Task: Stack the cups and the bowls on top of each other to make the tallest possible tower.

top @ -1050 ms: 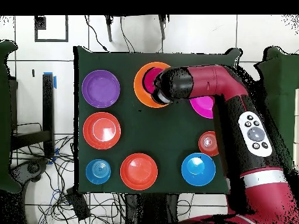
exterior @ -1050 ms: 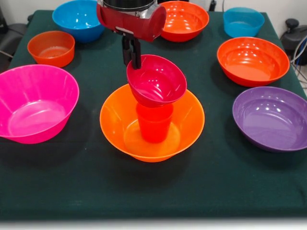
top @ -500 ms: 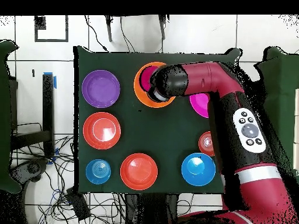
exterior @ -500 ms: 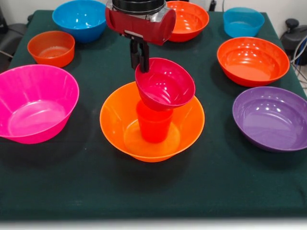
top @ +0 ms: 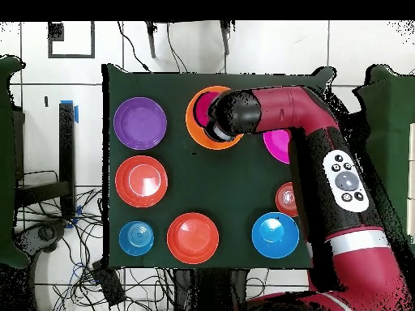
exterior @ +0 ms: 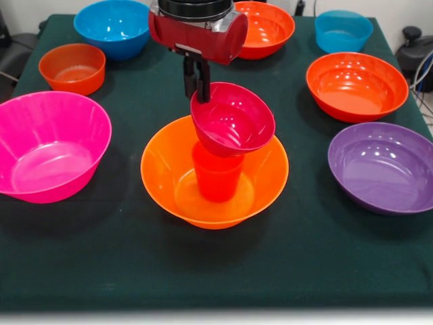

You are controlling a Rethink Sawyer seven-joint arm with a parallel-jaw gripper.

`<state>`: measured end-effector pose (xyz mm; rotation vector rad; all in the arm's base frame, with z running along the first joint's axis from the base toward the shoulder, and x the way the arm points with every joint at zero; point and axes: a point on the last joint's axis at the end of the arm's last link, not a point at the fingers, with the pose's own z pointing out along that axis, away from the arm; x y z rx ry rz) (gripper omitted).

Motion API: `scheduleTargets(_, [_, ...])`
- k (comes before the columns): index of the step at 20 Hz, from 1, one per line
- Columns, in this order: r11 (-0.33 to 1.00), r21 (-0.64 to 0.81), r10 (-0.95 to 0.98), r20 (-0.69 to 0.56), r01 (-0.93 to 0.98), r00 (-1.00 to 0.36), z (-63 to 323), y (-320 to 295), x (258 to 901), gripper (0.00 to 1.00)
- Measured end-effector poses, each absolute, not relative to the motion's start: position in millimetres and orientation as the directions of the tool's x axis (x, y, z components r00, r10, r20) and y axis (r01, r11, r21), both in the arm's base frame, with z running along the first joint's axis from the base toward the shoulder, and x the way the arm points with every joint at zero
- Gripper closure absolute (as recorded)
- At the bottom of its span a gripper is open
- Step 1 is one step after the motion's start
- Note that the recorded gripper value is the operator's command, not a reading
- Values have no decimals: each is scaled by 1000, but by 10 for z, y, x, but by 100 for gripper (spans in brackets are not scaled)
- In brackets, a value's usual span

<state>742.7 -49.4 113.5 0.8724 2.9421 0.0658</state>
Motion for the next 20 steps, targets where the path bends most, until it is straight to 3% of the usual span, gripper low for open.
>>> scheduleTargets(20, [878,57,477,-63,474,-876,1138,-532,7430,100])
